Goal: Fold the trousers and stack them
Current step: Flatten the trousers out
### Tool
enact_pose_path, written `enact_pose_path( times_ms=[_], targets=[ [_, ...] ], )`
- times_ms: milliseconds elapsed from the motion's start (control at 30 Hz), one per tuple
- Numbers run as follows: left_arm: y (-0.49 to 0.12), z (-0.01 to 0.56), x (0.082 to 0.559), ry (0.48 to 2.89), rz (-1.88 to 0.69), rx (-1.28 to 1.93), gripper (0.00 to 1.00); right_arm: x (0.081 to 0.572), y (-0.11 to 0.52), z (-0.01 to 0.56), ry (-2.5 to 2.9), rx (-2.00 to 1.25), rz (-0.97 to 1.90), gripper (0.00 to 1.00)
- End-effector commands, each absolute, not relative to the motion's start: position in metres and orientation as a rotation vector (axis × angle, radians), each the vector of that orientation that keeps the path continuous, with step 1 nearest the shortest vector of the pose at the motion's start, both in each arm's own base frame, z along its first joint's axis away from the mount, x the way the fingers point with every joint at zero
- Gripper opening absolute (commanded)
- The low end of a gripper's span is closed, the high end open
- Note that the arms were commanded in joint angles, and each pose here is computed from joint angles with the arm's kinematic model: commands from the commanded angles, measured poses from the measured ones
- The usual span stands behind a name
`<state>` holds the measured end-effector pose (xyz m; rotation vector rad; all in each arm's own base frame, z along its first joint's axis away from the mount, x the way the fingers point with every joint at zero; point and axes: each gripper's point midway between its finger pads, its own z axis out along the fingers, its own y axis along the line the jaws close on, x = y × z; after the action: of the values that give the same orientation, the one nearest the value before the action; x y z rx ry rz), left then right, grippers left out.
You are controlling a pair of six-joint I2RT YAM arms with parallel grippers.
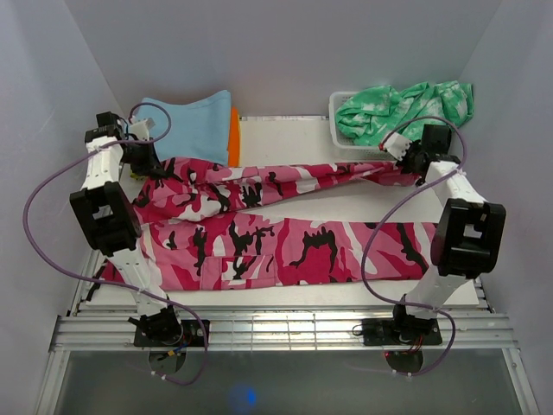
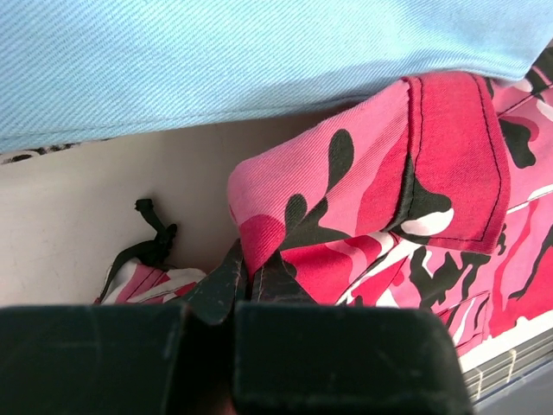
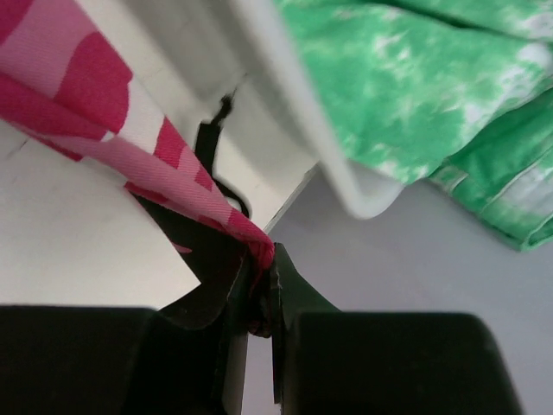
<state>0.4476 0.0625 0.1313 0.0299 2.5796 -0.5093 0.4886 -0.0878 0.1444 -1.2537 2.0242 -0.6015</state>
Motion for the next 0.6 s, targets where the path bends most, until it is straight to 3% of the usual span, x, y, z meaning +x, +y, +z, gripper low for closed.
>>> enact_pose_path(
  times_ms=[0,200,233,300,333,367,433,567],
  targets=[
    [0.094,0.142,0.445,2.565,-0.331,0.089,0.00,0.450,-0.120,0.152,1.987,-1.366,-0.748,0.08],
    [0.085,0.113,0.412,2.688,-0.397,0.158,0.02,0.372,-0.141,0.091,2.127,-1.612,-0.667,0.10],
    [0.089,0.108,0.407,2.717,-0.375,0.173,0.17,0.354,-0.139,0.078,2.196,-1.657,-0.584,0.19],
    [0.090,0.107,0.403,2.737,-0.382,0.176,0.43,0.347,-0.140,0.074,2.279,-1.643,-0.520,0.78],
    [0.093,0.114,0.404,2.714,-0.377,0.175,0.54,0.331,-0.134,0.070,2.353,-1.664,-0.405,0.92],
    [0.090,0.122,0.406,2.684,-0.400,0.174,0.82,0.330,-0.132,0.075,2.384,-1.644,-0.355,0.90],
    [0.091,0.148,0.412,2.611,-0.382,0.183,0.98,0.354,-0.123,0.103,2.396,-1.526,-0.259,0.90],
    [0.093,0.181,0.409,2.540,-0.361,0.196,0.98,0.375,-0.101,0.153,2.412,-1.337,-0.065,0.95]
  ],
)
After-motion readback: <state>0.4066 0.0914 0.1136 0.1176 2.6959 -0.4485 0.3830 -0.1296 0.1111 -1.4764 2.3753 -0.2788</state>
